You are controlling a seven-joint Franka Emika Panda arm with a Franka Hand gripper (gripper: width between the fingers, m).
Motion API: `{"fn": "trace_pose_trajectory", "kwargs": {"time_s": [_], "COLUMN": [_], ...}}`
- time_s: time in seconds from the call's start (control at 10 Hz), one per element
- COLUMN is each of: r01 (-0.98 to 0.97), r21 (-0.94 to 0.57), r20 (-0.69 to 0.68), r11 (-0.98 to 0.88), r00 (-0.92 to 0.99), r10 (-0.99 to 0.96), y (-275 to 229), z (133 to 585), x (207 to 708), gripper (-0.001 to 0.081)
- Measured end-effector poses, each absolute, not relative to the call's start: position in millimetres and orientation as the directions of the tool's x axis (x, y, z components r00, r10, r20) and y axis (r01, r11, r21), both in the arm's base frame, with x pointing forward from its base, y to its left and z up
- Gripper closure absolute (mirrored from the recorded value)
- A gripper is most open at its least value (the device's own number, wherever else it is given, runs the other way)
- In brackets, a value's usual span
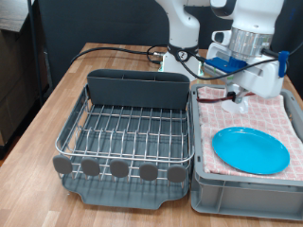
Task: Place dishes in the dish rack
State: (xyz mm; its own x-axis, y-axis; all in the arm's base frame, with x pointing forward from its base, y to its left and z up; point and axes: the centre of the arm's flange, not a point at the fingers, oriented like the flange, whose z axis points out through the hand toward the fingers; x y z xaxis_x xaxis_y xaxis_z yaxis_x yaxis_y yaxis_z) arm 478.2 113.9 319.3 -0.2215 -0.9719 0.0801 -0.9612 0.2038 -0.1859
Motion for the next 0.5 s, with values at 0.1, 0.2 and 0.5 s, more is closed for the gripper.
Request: {"fn": "trace_pose_trajectory", "kwargs": {"time_s": [0.1,0.2,0.5], "r01": [-0.943,-0.925,-0.911], "r21": [-0.193,-0.201,-0.201], "r20": [0.082,0.089,0.089], "r11": [0.27,0.324,0.36], "r00": [-0.289,-0.346,-0.383], "r10": [-0.954,-0.934,-0.919], "y": [106.0,98.8,94.0], "z": [323.7,328.9,331.8], "x": [470.5,462.8,453.2], "gripper": [0.0731,0.0731,0.0731]}}
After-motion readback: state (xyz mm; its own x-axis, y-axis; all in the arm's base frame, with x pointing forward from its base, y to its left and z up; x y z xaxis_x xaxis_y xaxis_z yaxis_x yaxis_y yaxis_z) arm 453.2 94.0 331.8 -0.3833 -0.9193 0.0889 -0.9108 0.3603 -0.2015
